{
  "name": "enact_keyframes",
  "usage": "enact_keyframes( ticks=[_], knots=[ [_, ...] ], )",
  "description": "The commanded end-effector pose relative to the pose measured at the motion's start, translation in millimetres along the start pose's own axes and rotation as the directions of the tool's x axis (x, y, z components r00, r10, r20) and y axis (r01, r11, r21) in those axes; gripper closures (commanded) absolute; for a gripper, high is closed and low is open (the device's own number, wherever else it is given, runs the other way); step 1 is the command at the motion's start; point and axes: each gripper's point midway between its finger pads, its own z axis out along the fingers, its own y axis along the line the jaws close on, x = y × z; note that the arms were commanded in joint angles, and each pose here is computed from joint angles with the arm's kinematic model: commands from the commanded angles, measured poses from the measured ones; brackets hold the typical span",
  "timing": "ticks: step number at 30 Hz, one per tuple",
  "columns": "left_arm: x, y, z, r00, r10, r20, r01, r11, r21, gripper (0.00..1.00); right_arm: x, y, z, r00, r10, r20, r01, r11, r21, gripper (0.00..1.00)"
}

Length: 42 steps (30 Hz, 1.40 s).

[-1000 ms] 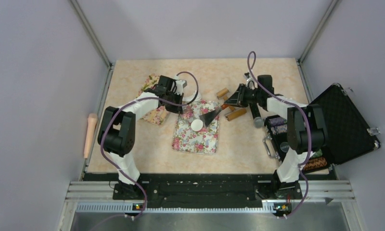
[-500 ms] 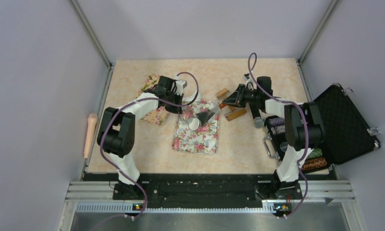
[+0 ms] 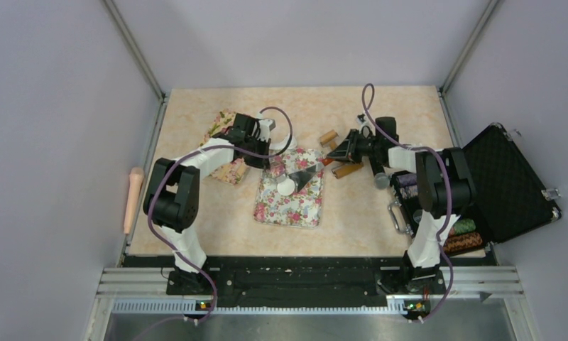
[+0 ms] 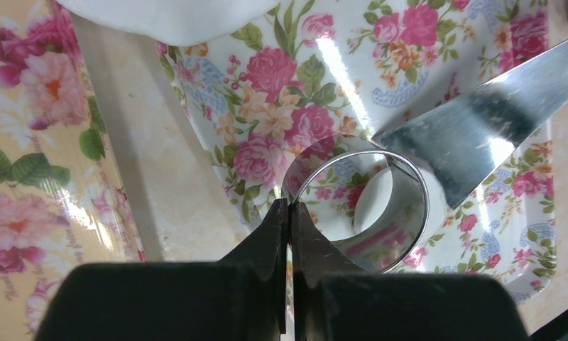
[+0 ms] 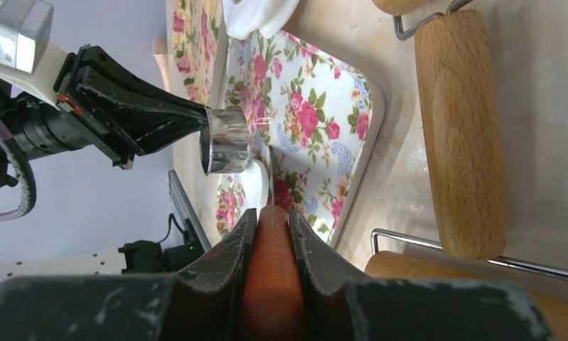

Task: Roll out the dumpling wrappers from the dough
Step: Place the dumpling mold on the work surface.

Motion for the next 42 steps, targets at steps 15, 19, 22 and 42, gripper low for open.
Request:
enact_keyframes(
  ticks=[15,19,22,42],
  knots=[
    [-68.6,20.2,17.8,0.967,-0.151,0.203,0.154,0.988,0.001,0.92,0.7,18.4,10.6,1.000,-0.008,-0.014,0.007,0.995,-0.099,1.00],
    [-73.5,21.9,22.6,0.967,-0.163,0.197,0.168,0.986,-0.005,0.77,4.3,18.4,13.1,1.000,-0.001,-0.023,-0.002,0.995,-0.103,1.00],
    [-79.4,18.7,18.6,0.966,-0.157,0.207,0.160,0.987,0.004,0.60,9.7,21.6,17.7,0.999,-0.006,-0.038,0.001,0.994,-0.110,1.00],
    [-46.3,30.9,-62.1,0.977,-0.066,0.202,0.074,0.997,-0.029,0.48,43.3,40.4,51.1,0.989,-0.068,-0.132,0.032,0.967,-0.254,1.00]
  ],
)
